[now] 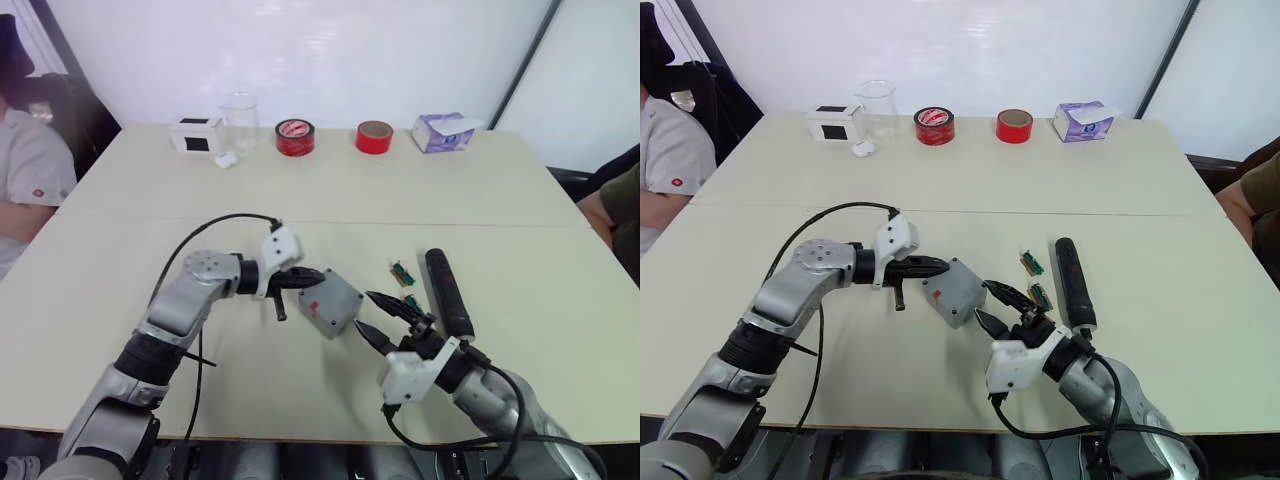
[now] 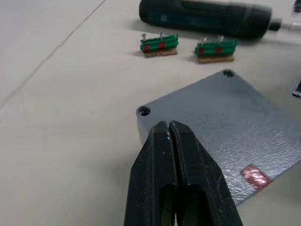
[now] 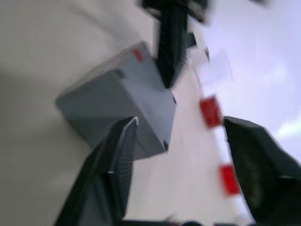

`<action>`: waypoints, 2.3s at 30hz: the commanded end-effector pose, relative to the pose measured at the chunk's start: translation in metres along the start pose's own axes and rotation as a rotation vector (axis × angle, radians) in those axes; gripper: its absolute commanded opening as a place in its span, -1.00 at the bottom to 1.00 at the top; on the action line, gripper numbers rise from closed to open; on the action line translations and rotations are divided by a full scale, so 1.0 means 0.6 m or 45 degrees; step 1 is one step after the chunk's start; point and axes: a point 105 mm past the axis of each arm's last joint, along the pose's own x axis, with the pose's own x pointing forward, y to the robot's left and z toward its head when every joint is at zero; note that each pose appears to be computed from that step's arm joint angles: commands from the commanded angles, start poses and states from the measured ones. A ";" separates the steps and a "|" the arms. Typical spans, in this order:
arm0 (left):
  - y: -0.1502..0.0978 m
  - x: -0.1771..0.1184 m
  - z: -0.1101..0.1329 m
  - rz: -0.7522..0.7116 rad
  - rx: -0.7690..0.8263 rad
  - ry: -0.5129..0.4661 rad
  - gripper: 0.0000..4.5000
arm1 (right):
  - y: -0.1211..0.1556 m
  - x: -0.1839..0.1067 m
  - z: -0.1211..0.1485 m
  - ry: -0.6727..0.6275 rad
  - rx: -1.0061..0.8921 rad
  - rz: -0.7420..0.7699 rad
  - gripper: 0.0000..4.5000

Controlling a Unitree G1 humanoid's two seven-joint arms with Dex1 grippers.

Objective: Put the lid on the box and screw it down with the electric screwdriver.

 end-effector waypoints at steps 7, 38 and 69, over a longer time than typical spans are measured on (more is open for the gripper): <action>0.047 -0.055 0.034 0.204 -0.210 -0.156 -1.00 | 0.014 -0.006 -0.003 0.035 0.644 0.123 -0.99; -0.046 -0.004 -0.070 0.104 -0.239 0.060 -1.00 | -0.001 0.078 -0.041 0.148 0.667 0.136 -0.99; -0.095 -0.035 0.041 -0.143 0.013 -0.066 -1.00 | -0.063 -0.071 -0.086 0.455 0.994 -0.211 -0.35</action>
